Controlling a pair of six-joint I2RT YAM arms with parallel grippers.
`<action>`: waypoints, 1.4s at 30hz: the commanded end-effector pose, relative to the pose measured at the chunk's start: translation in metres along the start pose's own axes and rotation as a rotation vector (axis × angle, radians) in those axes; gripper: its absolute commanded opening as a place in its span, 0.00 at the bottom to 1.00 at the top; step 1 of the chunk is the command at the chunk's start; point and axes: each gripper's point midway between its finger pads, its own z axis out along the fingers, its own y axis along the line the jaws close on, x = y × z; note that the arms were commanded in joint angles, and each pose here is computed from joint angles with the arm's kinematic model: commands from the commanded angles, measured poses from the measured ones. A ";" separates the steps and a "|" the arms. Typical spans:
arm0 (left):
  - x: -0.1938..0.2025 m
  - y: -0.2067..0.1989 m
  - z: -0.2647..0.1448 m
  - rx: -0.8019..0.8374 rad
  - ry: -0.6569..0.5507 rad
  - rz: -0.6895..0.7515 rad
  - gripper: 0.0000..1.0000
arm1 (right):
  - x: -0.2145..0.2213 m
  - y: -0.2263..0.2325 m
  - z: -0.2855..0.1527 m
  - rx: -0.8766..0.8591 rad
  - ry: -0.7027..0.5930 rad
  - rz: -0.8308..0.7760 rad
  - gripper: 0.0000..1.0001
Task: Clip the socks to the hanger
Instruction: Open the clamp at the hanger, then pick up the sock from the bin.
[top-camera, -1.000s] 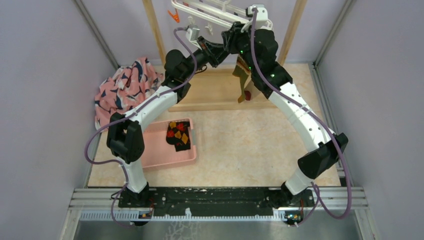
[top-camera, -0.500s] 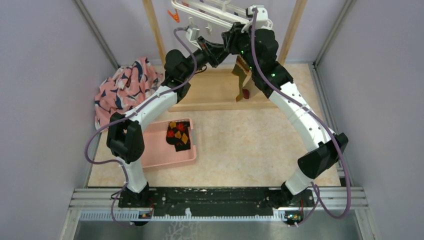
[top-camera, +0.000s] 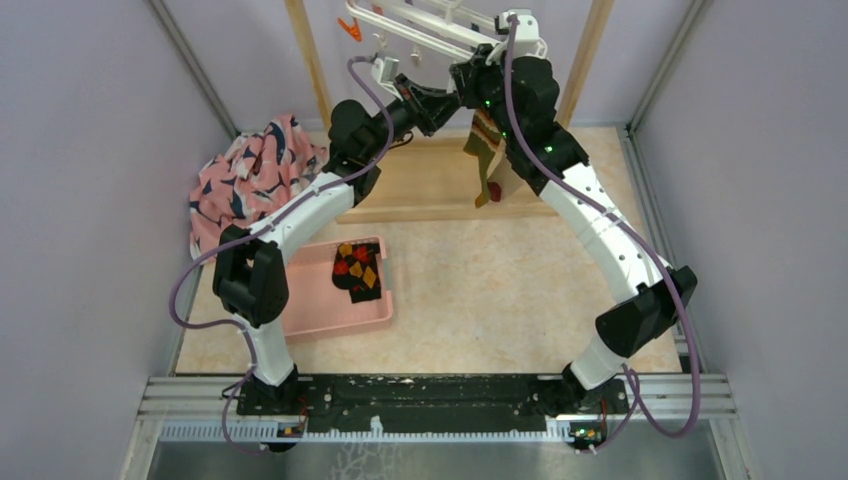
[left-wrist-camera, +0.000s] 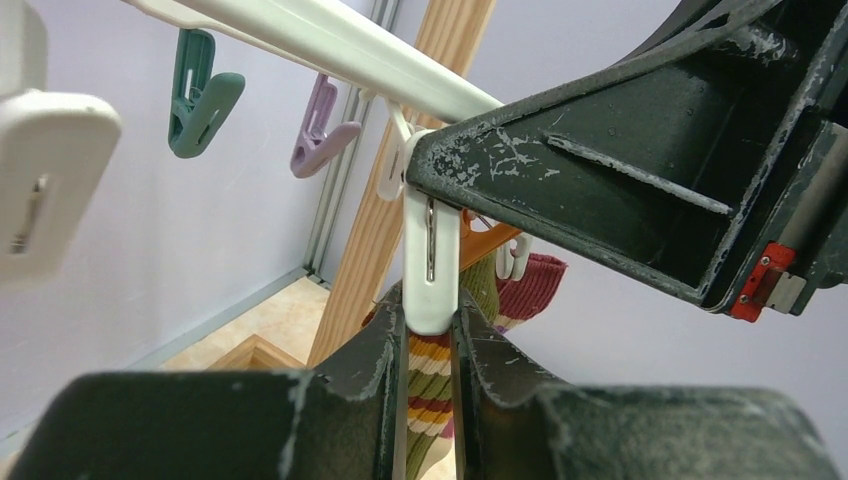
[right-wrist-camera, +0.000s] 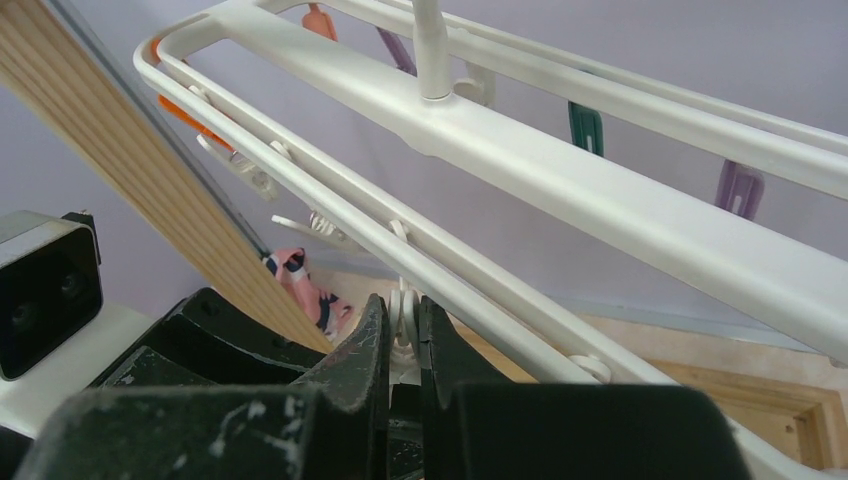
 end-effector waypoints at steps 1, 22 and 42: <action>-0.023 -0.023 -0.004 0.061 -0.040 0.038 0.00 | -0.019 0.001 -0.001 -0.012 -0.050 0.019 0.00; 0.071 0.010 -0.110 -0.203 0.262 0.140 0.32 | -0.023 0.009 0.001 -0.079 -0.051 0.037 0.00; 0.143 0.060 -0.391 -1.296 0.531 -0.029 0.83 | -0.009 0.000 0.002 -0.100 -0.034 0.060 0.00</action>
